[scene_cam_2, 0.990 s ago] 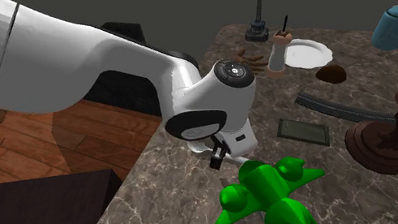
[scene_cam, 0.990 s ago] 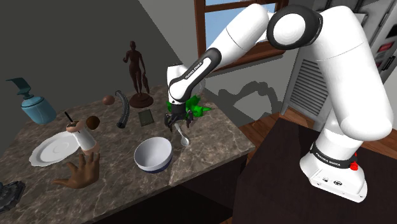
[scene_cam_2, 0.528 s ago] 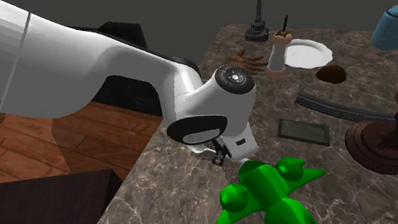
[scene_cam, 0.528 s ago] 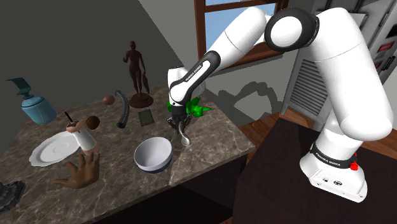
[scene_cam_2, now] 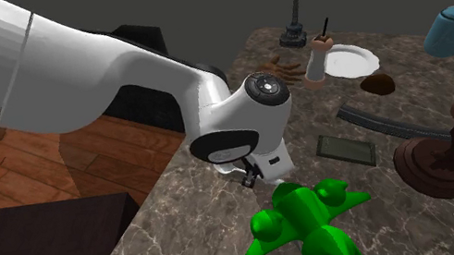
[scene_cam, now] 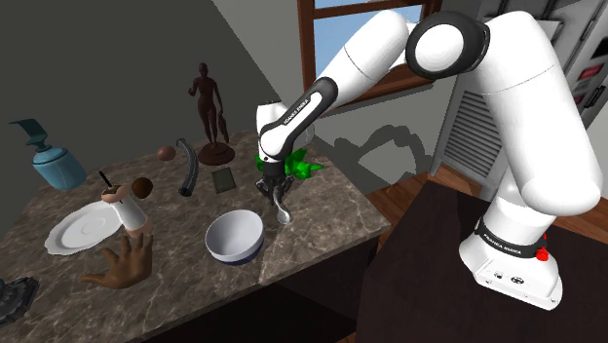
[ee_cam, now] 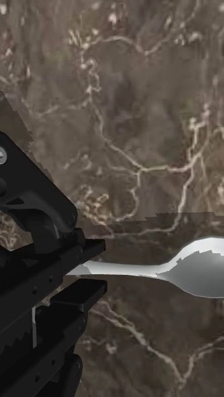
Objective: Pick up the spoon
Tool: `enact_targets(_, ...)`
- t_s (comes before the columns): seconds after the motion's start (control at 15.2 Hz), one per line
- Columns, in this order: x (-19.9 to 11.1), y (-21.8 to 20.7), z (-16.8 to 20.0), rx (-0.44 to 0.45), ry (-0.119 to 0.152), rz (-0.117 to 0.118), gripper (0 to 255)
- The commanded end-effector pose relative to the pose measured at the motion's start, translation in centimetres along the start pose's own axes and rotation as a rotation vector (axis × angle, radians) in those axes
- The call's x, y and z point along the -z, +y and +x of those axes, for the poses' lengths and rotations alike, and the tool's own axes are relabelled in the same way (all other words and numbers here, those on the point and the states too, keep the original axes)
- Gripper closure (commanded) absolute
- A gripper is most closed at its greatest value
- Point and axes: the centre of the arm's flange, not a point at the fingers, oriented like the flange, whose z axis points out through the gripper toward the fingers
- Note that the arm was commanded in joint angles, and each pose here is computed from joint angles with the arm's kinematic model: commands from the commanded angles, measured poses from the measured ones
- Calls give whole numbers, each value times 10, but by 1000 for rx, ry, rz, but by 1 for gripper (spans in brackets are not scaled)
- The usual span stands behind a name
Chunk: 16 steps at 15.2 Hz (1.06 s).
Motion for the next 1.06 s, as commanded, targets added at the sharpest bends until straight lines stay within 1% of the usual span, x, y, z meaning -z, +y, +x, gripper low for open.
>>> enact_targets(0.0, 7, -2, -2, 1, -2, -1, 255)
enact_targets(0.86, 74, -12, -12, 1, -2, -1, 255)
enact_targets(0.99, 75, -13, -12, 1, -2, 0, 255)
